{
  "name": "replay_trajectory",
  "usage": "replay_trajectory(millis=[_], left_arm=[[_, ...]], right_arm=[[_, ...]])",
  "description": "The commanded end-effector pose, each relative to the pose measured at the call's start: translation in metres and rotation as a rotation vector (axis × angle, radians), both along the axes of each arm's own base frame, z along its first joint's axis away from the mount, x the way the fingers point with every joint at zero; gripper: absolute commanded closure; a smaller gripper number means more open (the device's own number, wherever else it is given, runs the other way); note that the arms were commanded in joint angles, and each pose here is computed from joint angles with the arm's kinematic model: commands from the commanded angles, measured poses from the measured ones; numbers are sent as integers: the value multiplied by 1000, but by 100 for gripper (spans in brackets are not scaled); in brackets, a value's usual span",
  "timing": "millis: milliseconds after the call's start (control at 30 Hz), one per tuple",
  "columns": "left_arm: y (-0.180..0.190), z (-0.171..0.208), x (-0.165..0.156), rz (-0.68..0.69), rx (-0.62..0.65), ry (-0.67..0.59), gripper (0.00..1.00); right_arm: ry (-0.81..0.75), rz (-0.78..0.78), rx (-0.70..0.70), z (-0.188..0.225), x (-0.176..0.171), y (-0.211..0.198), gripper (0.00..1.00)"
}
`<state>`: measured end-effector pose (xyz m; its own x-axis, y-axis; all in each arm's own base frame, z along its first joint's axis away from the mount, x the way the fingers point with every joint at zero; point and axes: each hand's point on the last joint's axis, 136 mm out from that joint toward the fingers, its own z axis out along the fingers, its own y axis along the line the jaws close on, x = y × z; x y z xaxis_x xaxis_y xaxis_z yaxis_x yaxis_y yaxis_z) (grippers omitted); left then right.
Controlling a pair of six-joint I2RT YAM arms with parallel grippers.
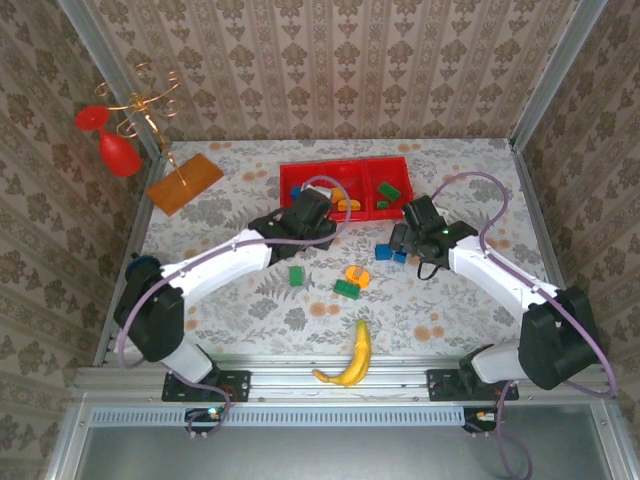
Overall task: Sort the legos into containers by color
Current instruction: Place the lego in the container.
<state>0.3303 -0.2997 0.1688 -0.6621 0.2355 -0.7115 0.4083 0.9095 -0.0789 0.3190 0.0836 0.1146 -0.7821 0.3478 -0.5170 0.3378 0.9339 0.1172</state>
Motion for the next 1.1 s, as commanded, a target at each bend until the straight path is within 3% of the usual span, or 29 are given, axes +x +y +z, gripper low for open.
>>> replay_trajectory(millis=[0, 567, 1067], left_arm=[[-17, 19, 26, -50, -25, -59, 61], [-51, -1, 133, -60, 41, -58, 60], [-64, -20, 163, -87, 112, -38, 57]], right_arm=[[-35, -35, -19, 6, -1, -5, 0], [-25, -25, -17, 3, -7, 6, 0], [-25, -31, -35, 9, -5, 5, 0]])
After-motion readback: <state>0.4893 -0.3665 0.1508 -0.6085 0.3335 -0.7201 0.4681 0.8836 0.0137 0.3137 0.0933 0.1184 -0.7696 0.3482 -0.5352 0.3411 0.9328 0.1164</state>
